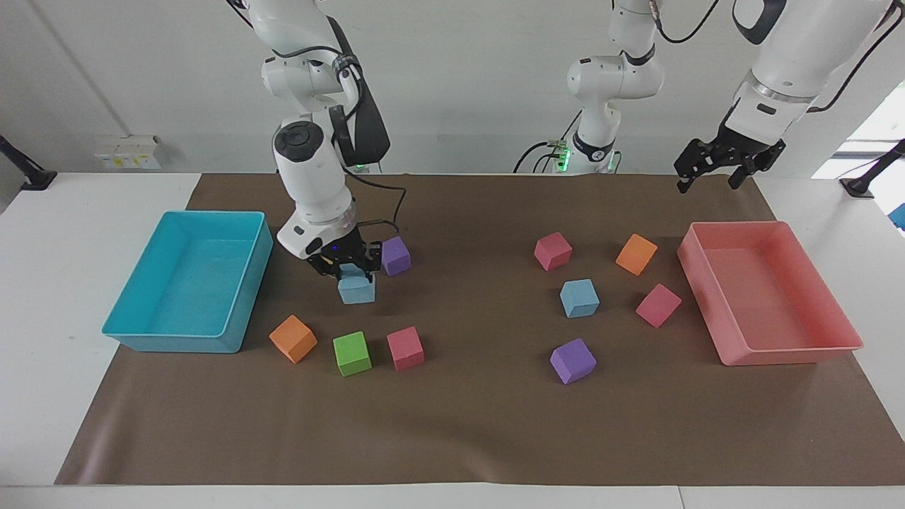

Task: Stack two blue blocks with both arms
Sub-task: 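Carry the light blue cube with the right gripper toward the table center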

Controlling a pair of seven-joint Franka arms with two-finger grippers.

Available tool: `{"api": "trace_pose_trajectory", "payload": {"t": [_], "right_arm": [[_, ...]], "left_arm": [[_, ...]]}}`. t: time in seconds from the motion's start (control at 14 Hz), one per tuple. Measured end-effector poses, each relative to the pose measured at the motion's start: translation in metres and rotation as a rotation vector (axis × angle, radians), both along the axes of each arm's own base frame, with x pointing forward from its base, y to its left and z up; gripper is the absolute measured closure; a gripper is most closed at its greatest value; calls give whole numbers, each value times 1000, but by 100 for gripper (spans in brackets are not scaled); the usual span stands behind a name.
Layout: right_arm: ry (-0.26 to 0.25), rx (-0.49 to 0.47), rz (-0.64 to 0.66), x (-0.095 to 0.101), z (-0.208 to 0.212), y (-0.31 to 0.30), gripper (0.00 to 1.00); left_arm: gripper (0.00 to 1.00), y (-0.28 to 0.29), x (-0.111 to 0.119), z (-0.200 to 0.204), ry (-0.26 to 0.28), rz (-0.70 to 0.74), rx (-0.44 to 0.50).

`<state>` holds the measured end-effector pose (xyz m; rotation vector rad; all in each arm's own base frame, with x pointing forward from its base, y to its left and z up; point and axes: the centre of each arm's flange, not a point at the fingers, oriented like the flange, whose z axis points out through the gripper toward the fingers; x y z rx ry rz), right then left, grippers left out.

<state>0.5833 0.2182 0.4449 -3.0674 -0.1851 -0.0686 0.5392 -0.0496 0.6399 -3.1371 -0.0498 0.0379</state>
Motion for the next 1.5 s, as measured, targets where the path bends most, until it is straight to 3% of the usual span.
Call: {"api": "trace_pose_trajectory", "payload": {"t": [0.36, 0.79, 1.5], "right_arm": [[40, -6, 57, -11, -23, 87, 44], [79, -36, 24, -38, -65, 172, 44], [66, -20, -85, -44, -96, 190, 44]], "left_arm": [[0, 0, 0, 0, -1, 0, 0], [0, -1, -1, 1, -1, -1, 0], [0, -1, -1, 1, 0, -2, 0]]}}
